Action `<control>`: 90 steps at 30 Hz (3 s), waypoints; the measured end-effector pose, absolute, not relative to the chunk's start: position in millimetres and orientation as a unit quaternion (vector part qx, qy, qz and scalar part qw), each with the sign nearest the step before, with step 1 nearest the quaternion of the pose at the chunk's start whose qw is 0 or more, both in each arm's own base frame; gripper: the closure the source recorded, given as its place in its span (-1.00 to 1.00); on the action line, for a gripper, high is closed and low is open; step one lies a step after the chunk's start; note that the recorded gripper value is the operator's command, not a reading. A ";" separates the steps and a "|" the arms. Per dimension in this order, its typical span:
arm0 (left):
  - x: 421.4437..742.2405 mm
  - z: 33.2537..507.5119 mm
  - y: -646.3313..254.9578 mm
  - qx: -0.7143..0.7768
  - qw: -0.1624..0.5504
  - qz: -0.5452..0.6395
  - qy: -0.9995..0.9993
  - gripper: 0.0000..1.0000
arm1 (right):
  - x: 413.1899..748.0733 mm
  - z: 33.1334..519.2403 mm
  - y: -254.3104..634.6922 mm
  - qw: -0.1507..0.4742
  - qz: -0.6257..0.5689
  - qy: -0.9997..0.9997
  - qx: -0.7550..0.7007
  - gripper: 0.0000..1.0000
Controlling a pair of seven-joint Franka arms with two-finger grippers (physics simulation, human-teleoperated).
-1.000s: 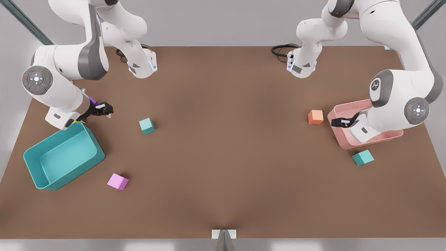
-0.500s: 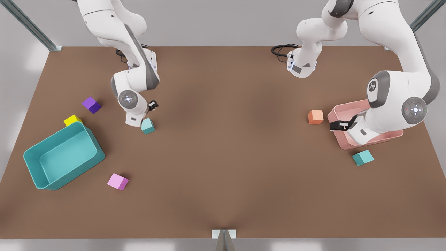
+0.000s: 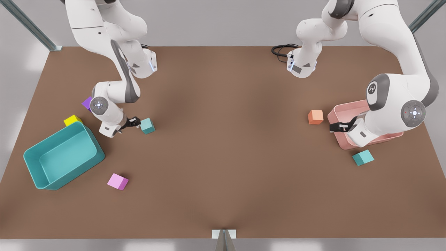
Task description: Stack the two blue cubes on top of each other
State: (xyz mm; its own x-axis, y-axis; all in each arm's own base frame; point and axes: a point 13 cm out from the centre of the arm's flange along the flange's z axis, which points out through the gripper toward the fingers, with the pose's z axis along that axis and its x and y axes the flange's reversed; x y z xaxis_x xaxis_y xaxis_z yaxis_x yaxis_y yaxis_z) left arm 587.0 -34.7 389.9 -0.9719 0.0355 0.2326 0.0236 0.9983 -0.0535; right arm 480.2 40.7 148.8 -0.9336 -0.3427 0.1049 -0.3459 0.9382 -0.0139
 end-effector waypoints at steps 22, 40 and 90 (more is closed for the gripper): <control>585.0 382.5 -33.7 -0.010 0.129 0.025 -0.991 -1.00 | 467.6 115.5 104.2 0.058 -0.003 -0.978 0.202 -1.00; 583.8 380.2 -33.7 -0.008 0.134 0.025 -0.991 -1.00 | 431.0 58.2 99.6 0.111 0.006 -0.972 0.207 -1.00; 608.5 103.4 240.2 0.138 0.112 0.025 -0.984 -1.00 | 676.3 425.2 67.7 0.008 -0.054 -0.998 -0.042 -1.00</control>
State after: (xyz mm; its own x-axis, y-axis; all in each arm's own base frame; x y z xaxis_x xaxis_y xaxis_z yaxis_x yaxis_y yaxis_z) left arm 608.5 240.2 103.4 -0.9366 -0.2662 0.2278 -0.2776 0.9605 -0.0188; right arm 676.3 67.7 425.2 -0.9963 0.0830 0.0209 0.0848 0.9906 0.1075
